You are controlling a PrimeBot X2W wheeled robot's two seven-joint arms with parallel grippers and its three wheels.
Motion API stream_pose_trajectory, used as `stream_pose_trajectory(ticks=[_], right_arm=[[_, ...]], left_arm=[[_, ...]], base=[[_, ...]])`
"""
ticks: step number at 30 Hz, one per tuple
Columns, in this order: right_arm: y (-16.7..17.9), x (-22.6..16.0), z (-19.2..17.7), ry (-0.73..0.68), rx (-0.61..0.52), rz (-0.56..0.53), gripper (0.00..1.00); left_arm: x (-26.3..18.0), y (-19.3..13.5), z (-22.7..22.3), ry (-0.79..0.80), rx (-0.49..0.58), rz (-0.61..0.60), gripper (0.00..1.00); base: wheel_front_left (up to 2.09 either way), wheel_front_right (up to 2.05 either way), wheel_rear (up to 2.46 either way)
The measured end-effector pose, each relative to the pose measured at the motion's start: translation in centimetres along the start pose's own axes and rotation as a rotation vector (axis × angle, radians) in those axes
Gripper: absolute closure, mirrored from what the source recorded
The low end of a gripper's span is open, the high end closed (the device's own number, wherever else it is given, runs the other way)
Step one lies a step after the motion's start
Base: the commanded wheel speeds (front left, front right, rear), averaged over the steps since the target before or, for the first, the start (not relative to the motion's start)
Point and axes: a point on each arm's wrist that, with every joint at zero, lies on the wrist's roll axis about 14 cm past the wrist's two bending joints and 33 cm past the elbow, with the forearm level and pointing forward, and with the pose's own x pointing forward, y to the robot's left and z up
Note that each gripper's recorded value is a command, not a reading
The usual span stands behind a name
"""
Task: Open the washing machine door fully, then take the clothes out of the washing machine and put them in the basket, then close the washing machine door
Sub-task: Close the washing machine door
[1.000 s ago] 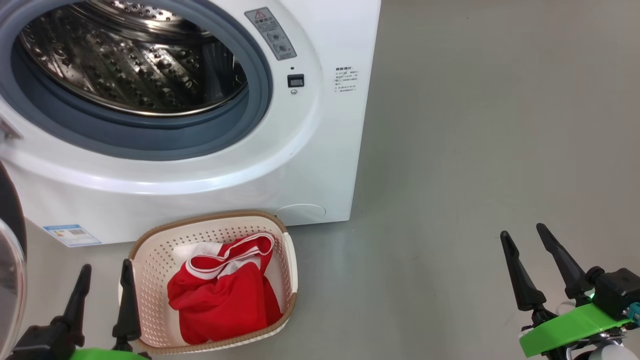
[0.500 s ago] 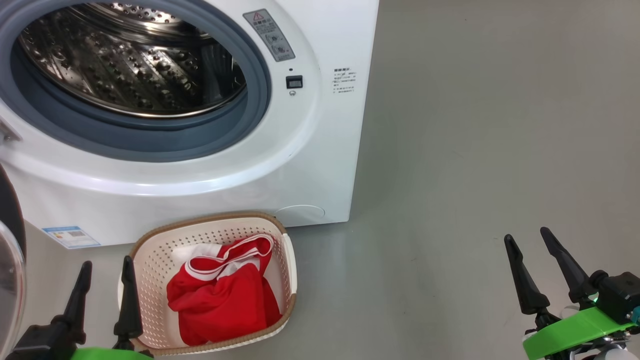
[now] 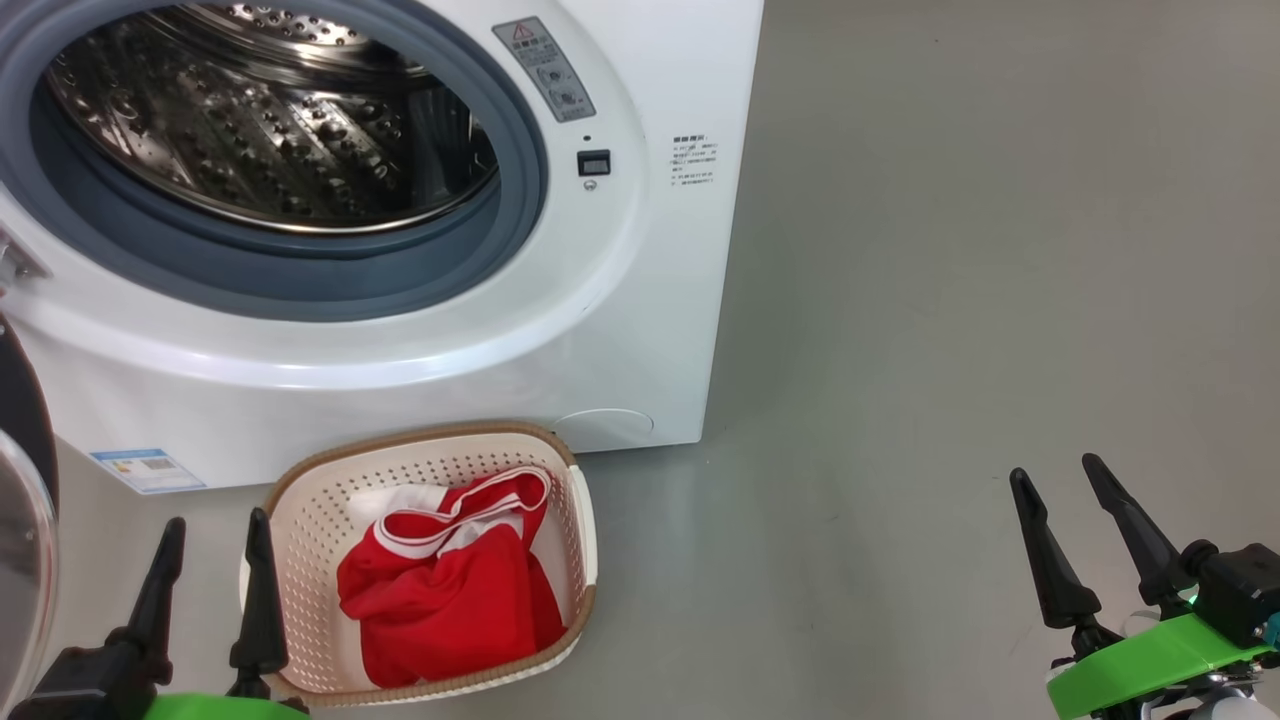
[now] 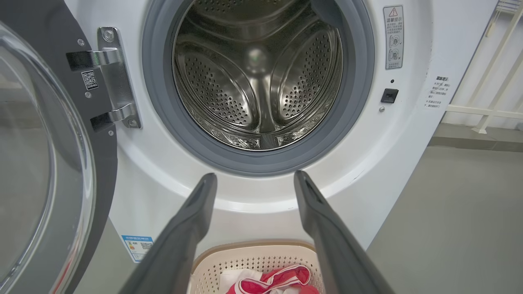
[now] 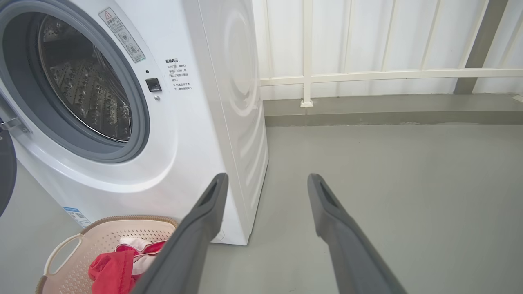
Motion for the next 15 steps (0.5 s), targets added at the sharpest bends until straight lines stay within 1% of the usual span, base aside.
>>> stream_pose_trajectory(ticks=[6, 15], right_arm=[[0.07, 0.06, -0.01, 0.0, 0.0, 0.002, 0.0], [0.14, 0.14, -0.11, 0.003, 0.001, 0.005, 0.0]], left_arm=[[-0.04, 0.1, 0.01, 0.0, 0.0, 0.003, 0.0], [-0.08, 0.17, -0.07, 0.002, -0.001, 0.006, 0.0]], base=[[-0.98, 0.98, 0.0], [-1.7, 1.7, 0.0]])
